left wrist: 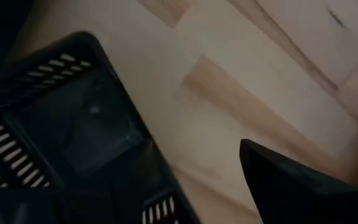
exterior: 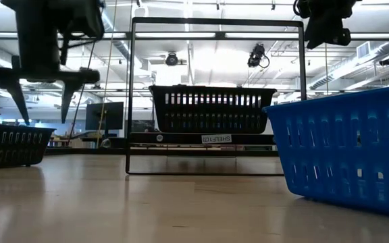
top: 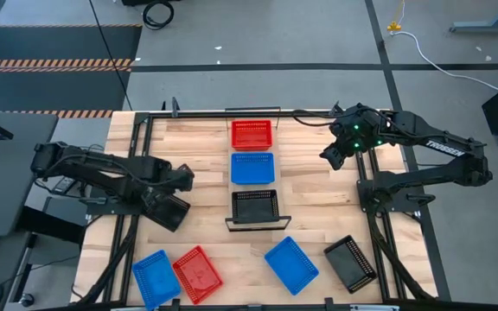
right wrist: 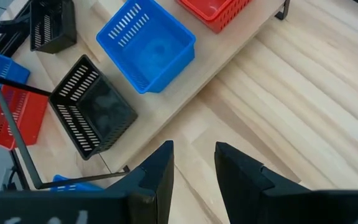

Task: Stack baskets on shelf by color
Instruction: Stack the left black bin on the black bin on the shelf

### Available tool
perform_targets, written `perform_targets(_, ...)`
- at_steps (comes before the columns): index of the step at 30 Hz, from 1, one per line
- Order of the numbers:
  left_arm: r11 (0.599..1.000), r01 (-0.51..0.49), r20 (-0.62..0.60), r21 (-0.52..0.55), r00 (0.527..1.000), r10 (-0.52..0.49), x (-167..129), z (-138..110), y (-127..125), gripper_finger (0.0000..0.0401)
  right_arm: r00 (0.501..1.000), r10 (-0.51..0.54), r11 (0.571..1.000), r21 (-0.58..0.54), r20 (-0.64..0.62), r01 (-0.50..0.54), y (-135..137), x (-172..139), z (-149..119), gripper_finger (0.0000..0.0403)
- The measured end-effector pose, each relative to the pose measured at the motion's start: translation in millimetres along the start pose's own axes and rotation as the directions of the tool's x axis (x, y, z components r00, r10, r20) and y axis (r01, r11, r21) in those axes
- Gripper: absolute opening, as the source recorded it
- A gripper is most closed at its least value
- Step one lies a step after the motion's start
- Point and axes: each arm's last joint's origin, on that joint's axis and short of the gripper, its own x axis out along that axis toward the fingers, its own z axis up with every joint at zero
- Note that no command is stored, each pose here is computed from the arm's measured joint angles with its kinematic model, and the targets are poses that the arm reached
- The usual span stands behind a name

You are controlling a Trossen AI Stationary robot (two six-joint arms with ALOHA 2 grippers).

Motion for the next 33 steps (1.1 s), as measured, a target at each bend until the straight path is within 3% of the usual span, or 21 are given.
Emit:
perform_targets(6, 0.999, -0.036, -0.065, -0.038, 0.997, 0.033, 24, 4, -9, 0.0249, 1.0, 0.026, 0.999, 0.037, -0.016, -0.026, 1, 0, -1, 0.0122)
perform_targets(10, 0.997, -0.009, -0.104, -0.076, 0.995, 0.001, 32, 2, -13, 0.0244, 0.997, 0.057, 0.997, 0.055, -0.042, -0.054, 1, -1, -2, 0.0122)
perform_targets(16, 0.989, 0.131, -0.142, -0.067, 0.98, -0.139, 26, -3, -25, 0.0244, 0.997, 0.048, 0.998, 0.054, -0.057, -0.045, -1, -4, -6, 0.0121)
perform_targets(20, 0.986, 0.164, -0.154, -0.041, 0.974, -0.168, 7, -10, -33, 0.0241, 0.998, 0.036, 0.999, 0.024, -0.044, -0.035, -1, -5, -6, 0.0121)
perform_targets(27, 0.997, 0.078, -0.064, -0.017, 0.995, -0.079, -28, -9, -32, 0.0239, 1.0, -0.002, 0.999, -0.036, -0.021, 0.001, -2, -5, -5, 0.0121)
perform_targets(33, 0.999, -0.049, -0.103, -0.023, 0.994, 0.046, -29, -13, -20, 0.0238, 1.0, -0.028, 0.998, -0.055, -0.006, 0.027, -3, -5, -5, 0.0121)
